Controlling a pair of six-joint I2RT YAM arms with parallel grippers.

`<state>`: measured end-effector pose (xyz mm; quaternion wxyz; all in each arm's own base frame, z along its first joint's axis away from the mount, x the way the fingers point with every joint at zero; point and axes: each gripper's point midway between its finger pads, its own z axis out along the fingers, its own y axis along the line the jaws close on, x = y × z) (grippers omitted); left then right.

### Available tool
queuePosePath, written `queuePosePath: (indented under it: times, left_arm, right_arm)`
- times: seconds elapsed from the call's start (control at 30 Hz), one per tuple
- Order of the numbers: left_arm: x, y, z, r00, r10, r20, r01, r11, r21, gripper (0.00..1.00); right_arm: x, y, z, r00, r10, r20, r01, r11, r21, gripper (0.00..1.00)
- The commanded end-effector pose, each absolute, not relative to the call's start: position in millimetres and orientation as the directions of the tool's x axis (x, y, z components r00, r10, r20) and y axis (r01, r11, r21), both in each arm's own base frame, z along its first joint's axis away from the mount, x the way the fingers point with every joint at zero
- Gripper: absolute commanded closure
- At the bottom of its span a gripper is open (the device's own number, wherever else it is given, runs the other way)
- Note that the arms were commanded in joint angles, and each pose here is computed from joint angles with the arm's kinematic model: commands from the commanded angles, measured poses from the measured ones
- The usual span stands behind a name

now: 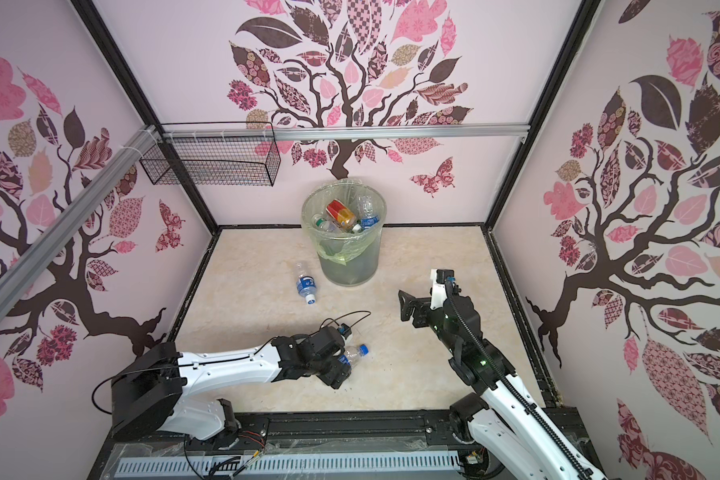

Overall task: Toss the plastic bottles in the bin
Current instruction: 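Open the right gripper and withdraw it while the left gripper grasps a blue-cap bottle, then lift the blue-cap bottle with the left gripper and drop it into the wastebasket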

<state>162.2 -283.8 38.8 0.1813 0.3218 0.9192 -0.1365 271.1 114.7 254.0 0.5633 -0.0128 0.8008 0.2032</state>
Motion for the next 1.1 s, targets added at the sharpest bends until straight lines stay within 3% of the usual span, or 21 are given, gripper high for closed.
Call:
queuePosePath:
  times: [0.0, 0.23, 0.47, 0.9, 1.07]
  left_arm:
    - [168, -301, 49, -0.711, 0.540, -0.450, 0.654, 0.743, -0.143, 0.23]
    - [172, -300, 52, -0.707, 0.555, -0.439, 0.655, 0.748, -0.107, 0.37]
    - [181, -285, 86, -0.681, 0.544, -0.489, 0.641, 0.766, -0.040, 0.39]
    - [207, -213, 219, -0.526, 0.312, -0.791, 0.455, 0.889, 0.049, 0.41]
    - [209, -182, 273, -0.429, 0.183, -0.885, 0.380, 0.925, 0.008, 0.41]
  right_arm:
    - [269, 112, 251, -0.372, 0.211, -0.904, -0.239, 0.919, 0.312, 0.00]
    - [269, 112, 250, -0.369, 0.212, -0.905, -0.238, 0.919, 0.313, 0.00]
    - [269, 111, 248, -0.370, 0.216, -0.904, -0.235, 0.919, 0.315, 0.00]
    - [271, 112, 243, -0.381, 0.218, -0.899, -0.229, 0.919, 0.320, 0.00]
    - [273, 116, 238, -0.401, 0.210, -0.892, -0.237, 0.917, 0.322, 0.00]
